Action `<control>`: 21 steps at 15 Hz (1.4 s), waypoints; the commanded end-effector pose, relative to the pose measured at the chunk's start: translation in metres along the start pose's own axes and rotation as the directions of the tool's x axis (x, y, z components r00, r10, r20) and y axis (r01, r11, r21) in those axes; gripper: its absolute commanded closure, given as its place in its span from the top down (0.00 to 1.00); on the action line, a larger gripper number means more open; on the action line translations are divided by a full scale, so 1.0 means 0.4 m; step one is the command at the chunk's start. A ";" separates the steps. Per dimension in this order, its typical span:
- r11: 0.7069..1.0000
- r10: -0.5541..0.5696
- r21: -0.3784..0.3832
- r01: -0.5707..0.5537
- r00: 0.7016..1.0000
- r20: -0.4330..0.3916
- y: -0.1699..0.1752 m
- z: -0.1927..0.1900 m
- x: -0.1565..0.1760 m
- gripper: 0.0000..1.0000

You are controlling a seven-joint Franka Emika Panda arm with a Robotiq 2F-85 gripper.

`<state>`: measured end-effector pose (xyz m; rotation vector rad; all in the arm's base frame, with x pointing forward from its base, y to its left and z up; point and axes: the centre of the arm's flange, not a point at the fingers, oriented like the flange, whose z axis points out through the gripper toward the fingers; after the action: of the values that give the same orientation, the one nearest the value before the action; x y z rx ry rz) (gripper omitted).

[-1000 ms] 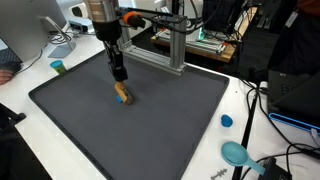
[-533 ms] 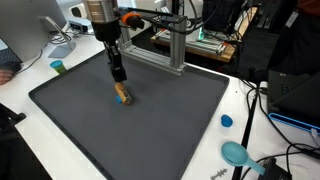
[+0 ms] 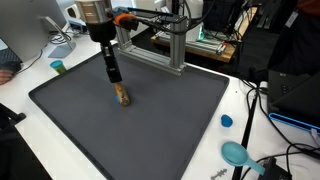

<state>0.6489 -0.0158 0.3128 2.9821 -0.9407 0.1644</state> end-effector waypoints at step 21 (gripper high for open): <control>0.979 0.134 -0.148 -0.139 0.990 -0.046 0.027 0.144 0.110 0.22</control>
<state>0.6727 -0.0283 0.3119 2.8719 -1.1078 0.1798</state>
